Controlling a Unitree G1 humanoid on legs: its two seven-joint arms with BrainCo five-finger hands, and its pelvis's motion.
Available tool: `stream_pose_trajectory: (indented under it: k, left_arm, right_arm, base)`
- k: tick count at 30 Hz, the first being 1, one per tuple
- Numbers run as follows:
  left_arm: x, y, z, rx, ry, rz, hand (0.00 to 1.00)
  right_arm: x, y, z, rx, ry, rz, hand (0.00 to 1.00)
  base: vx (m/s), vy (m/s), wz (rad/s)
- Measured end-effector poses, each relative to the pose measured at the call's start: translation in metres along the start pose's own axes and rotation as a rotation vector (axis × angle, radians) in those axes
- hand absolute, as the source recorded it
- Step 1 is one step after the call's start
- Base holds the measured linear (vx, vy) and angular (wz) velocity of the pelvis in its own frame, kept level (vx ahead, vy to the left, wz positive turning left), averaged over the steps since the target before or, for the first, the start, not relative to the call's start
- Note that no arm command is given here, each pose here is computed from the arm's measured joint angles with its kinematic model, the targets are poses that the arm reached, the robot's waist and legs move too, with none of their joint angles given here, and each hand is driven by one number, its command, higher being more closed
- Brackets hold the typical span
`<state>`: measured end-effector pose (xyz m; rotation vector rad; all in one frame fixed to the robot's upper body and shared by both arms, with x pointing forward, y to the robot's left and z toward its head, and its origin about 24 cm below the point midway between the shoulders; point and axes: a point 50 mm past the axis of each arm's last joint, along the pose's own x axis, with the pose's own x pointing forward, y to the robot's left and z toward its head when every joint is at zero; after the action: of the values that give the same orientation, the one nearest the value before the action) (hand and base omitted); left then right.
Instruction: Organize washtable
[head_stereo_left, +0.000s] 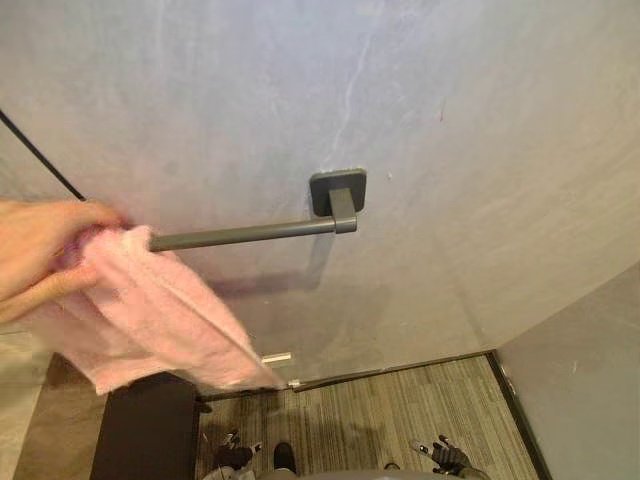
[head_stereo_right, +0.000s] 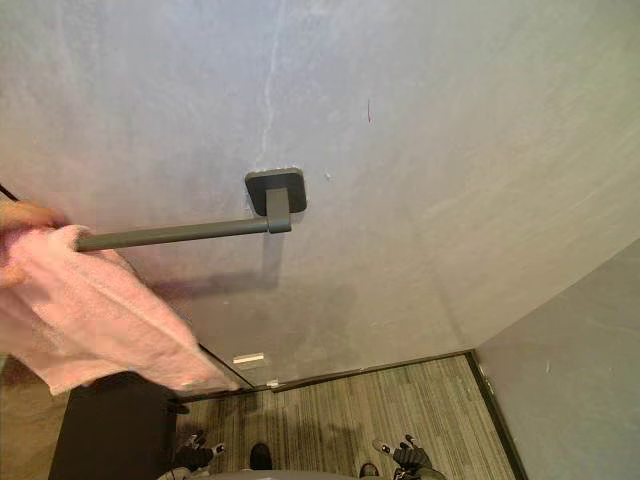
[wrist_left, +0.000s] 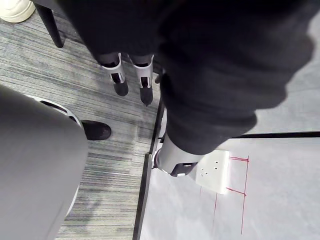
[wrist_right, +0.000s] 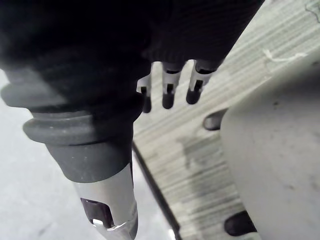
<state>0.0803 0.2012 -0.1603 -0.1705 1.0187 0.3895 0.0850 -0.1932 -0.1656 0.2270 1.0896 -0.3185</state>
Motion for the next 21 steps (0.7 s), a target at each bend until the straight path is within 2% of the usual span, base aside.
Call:
stream_pose_trajectory:
  k: [6,10,16,21]
  left_arm:
    - [0.000,-0.004,0.003,0.024,-0.016,-0.004,0.00]
    - [-0.001,-0.013,0.020,0.036,-0.107,-0.027,0.00]
    - [-0.010,-0.016,0.073,0.008,-0.363,-0.011,0.00]
    - [-0.032,-0.011,0.122,0.001,-0.622,0.052,0.00]
  right_arm:
    - [0.000,0.001,0.003,0.000,-0.016,-0.005,0.00]
    - [-0.002,0.014,0.021,-0.051,-0.124,0.039,0.00]
    - [-0.021,0.054,0.073,-0.134,-0.425,0.194,0.00]
    - [-0.054,0.083,0.107,-0.160,-0.672,0.348,0.00]
  base:
    - [0.00,0.000,0.00]
    - [0.00,0.000,0.00]
    - [0.00,0.000,-0.01]
    - [0.02,-0.007,0.00]
